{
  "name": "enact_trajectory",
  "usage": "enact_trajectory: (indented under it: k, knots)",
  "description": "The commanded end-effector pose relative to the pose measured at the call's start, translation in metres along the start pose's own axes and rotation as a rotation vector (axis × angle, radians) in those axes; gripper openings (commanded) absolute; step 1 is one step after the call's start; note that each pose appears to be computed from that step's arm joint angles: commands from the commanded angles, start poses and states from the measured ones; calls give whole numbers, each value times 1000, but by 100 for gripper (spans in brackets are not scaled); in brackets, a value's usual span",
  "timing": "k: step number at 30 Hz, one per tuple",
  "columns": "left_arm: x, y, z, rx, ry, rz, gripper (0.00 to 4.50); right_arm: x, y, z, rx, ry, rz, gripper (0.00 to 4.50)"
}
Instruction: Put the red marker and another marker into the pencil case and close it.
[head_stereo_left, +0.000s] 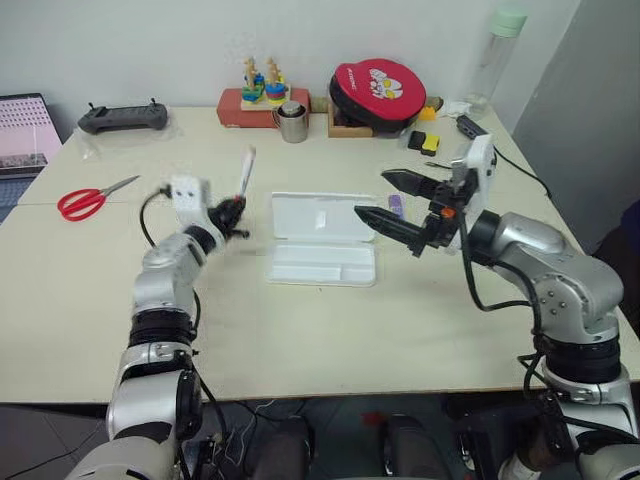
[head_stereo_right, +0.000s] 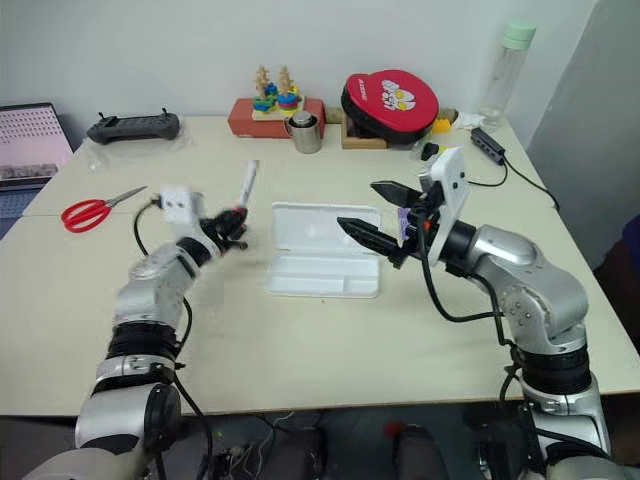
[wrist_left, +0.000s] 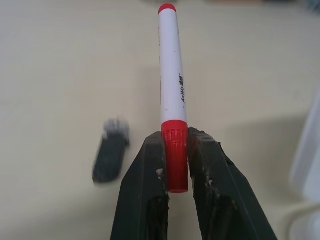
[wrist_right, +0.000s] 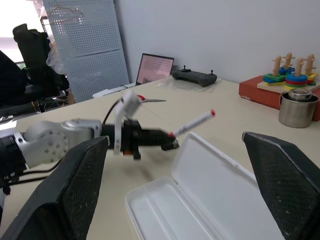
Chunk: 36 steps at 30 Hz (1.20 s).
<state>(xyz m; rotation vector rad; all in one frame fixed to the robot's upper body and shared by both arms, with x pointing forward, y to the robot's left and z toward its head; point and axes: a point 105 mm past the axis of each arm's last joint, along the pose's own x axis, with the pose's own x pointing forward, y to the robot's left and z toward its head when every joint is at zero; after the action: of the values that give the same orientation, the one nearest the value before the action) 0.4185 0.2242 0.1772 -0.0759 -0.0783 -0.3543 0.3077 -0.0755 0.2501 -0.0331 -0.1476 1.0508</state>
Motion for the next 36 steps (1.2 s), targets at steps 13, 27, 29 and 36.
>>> enact_trajectory:
  k: [13, 27, 29, 36]
  knots:
    - [-28, -101, -13, 875, 315, -997, 33, -20, 5, 15, -115, 37, 12, 450]
    - [4, -90, -41, 949, 385, -970, 112, -24, 17, 0, -88, 47, -53, 450]
    - [6, -90, -42, 948, 386, -966, 153, -24, 18, -2, -84, 48, -54, 450]
    - [10, -98, -27, 857, 288, -946, 306, -22, -10, -20, -61, 109, -190, 450]
